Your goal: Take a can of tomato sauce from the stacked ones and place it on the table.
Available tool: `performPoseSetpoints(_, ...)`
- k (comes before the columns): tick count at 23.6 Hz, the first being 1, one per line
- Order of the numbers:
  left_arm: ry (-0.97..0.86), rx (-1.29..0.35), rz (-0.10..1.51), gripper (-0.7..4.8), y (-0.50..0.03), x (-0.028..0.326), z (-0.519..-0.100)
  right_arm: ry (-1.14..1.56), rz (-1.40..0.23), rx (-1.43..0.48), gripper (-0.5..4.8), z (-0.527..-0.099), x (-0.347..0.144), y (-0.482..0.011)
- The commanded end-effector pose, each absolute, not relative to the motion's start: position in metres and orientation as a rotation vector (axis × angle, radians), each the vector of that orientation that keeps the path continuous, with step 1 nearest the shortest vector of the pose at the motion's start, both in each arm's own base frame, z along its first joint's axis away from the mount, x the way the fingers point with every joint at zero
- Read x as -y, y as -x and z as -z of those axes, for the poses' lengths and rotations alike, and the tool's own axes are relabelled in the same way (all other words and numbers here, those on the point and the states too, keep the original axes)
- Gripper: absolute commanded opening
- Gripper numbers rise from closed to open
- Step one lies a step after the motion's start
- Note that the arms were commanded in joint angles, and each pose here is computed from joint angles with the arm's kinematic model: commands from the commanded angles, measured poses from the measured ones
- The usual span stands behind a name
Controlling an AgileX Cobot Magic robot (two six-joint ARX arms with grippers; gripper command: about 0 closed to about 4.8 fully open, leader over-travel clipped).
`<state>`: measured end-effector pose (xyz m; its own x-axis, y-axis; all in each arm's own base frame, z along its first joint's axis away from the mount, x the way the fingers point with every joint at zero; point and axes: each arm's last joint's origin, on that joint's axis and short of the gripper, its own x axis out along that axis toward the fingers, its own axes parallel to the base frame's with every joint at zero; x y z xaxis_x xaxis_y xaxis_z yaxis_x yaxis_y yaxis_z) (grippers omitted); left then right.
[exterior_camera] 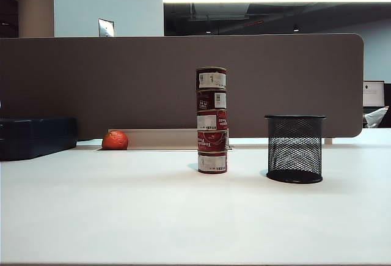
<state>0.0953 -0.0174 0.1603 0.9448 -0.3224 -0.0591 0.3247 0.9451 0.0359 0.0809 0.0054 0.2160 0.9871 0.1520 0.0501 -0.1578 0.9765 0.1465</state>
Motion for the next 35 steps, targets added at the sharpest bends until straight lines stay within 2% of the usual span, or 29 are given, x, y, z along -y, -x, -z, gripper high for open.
performPoseSetpoints(1,-0.043,-0.035,0.392,-0.06,-0.095,0.019,-0.163,-0.162,-0.175,0.032,-0.08,-0.237,-0.006,-0.076)
performPoseSetpoints(7,-0.04,-0.035,0.396,-0.06,-0.095,0.019,-0.163,-0.169,-0.323,-0.068,-0.01,-0.284,-0.011,-0.093)
performPoseSetpoints(8,-0.04,-0.035,0.396,-0.06,-0.095,0.019,-0.163,-0.172,-0.331,-0.086,0.1,-0.289,-0.011,-0.097)
performPoseSetpoints(9,-0.04,-0.035,0.396,-0.06,-0.095,0.019,-0.163,-0.178,-0.348,-0.124,0.57,-0.303,-0.012,-0.107)
performPoseSetpoints(10,-0.04,-0.035,0.396,-0.06,-0.095,0.019,-0.163,-0.18,-0.359,-0.133,0.69,-0.308,-0.012,-0.111)
performPoseSetpoints(15,-0.04,-0.035,0.396,-0.06,-0.095,0.019,-0.163,-0.19,-0.454,-0.174,0.85,-0.337,-0.016,-0.138)
performPoseSetpoints(19,-0.04,-0.035,0.396,-0.06,-0.095,0.019,-0.163,-0.189,-0.511,-0.194,2.15,-0.36,-0.025,-0.161)
performPoseSetpoints(23,-0.04,-0.036,0.395,-0.06,-0.095,0.019,-0.162,-0.183,-0.594,-0.225,2.72,-0.379,-0.045,-0.191)
performPoseSetpoints(27,-0.04,-0.036,0.395,-0.06,-0.095,0.019,-0.163,-0.177,-0.694,-0.317,4.17,-0.38,-0.08,-0.237)
performPoseSetpoints(28,-0.04,-0.036,0.395,-0.06,-0.095,0.019,-0.163,-0.174,-0.716,-0.35,4.68,-0.377,-0.092,-0.251)
performPoseSetpoints(35,-0.04,-0.037,0.395,-0.06,-0.095,0.019,-0.162,-0.16,-0.758,-0.455,4.79,-0.353,-0.135,-0.301)
